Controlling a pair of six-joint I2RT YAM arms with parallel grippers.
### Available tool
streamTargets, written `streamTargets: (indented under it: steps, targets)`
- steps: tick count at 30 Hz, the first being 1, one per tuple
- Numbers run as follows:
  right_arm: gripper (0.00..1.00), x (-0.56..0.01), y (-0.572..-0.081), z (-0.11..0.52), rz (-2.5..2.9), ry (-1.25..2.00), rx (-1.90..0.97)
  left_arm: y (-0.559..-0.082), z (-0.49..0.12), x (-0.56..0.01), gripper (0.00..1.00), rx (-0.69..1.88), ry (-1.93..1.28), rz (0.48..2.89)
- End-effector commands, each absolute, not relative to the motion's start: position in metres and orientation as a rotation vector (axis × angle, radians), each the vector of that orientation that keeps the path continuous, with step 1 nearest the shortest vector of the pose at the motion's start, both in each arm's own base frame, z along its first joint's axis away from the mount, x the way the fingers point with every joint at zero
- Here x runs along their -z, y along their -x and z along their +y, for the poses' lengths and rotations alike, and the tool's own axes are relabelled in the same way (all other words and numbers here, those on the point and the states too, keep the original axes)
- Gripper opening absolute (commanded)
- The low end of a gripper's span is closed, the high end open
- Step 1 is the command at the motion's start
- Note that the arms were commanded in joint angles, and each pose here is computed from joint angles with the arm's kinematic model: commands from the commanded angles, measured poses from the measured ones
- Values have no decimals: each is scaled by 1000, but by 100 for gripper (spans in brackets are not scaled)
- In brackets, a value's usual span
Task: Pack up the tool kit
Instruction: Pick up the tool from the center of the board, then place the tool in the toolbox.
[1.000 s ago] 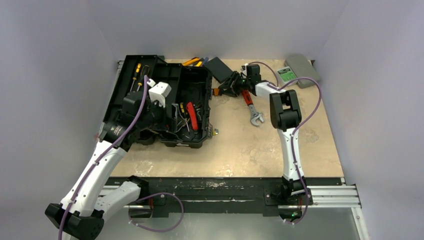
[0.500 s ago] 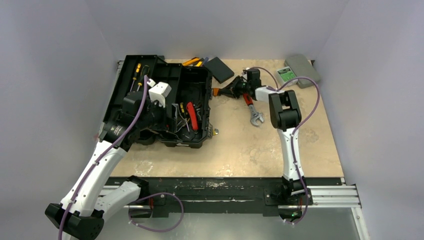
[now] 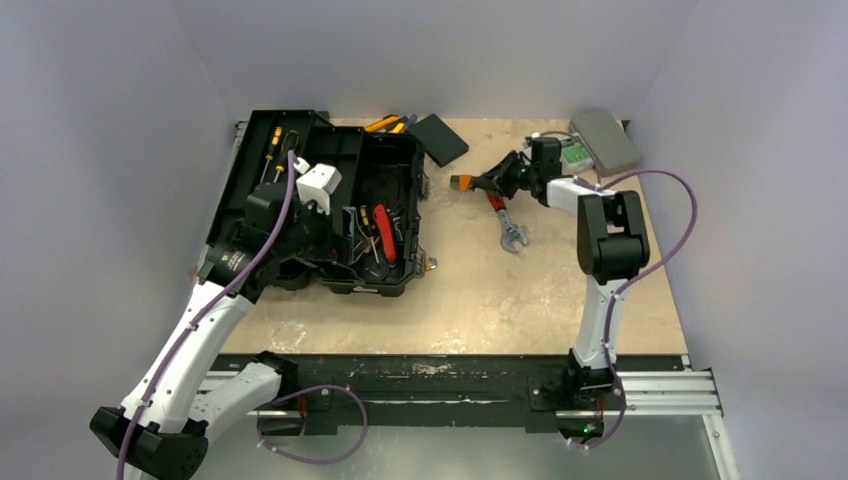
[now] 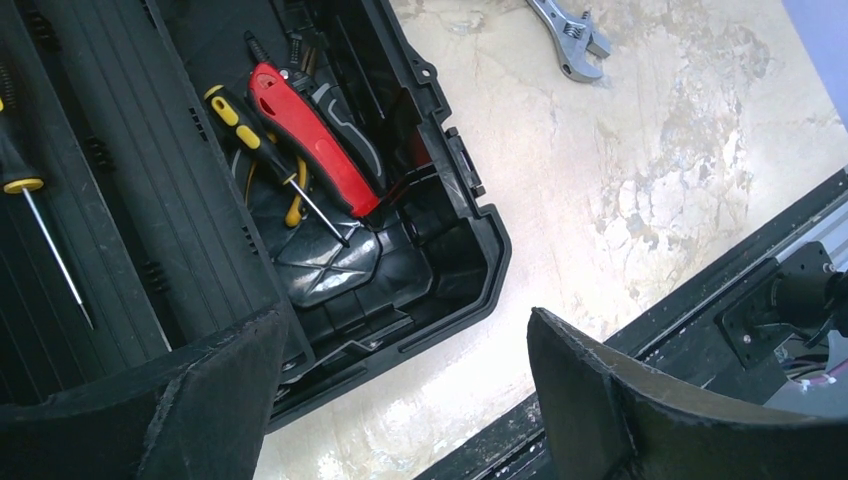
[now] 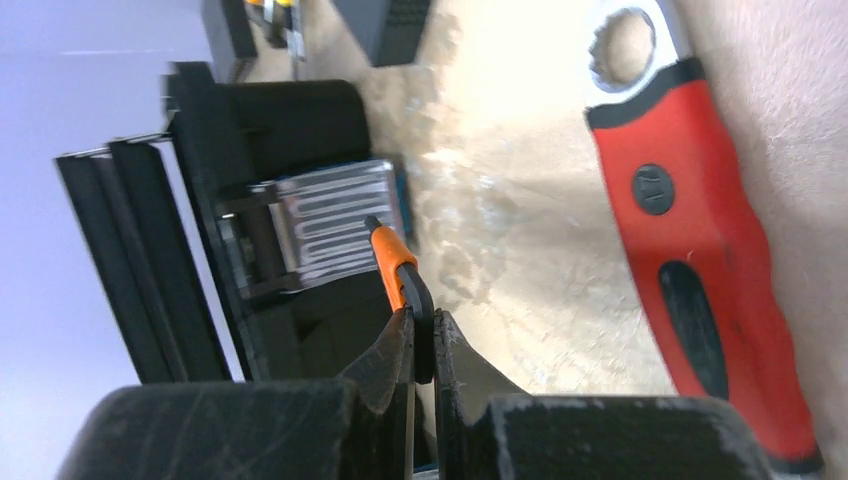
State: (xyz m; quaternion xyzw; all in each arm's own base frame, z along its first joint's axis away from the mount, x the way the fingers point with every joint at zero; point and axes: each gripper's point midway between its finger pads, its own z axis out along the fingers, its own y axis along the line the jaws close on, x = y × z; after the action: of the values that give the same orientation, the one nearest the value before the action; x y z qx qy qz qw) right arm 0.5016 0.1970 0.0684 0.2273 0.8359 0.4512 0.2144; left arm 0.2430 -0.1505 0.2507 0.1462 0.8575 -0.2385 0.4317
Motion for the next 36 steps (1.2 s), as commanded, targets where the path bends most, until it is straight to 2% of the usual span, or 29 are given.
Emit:
streamTargets:
  steps: [1,9,25,31,36]
  targets:
    - [0,-139,-502,185,2180,-429,-1144,-245,-145,-264,87,561,-362,2090]
    - [0,-196,-474,197,2138,-254,-1058,-250,-133,-265,87,487,-319,2088]
    - [0,-257,-396,367,2115,440,-1193,-256,-61,-295,89,158,8,1904]
    - [0,-263,-379,421,2049,686,-1253,-255,-51,-297,89,115,40,1894]
    - [0,-260,-368,445,2018,825,-1283,-251,-66,-294,89,176,-64,1926]
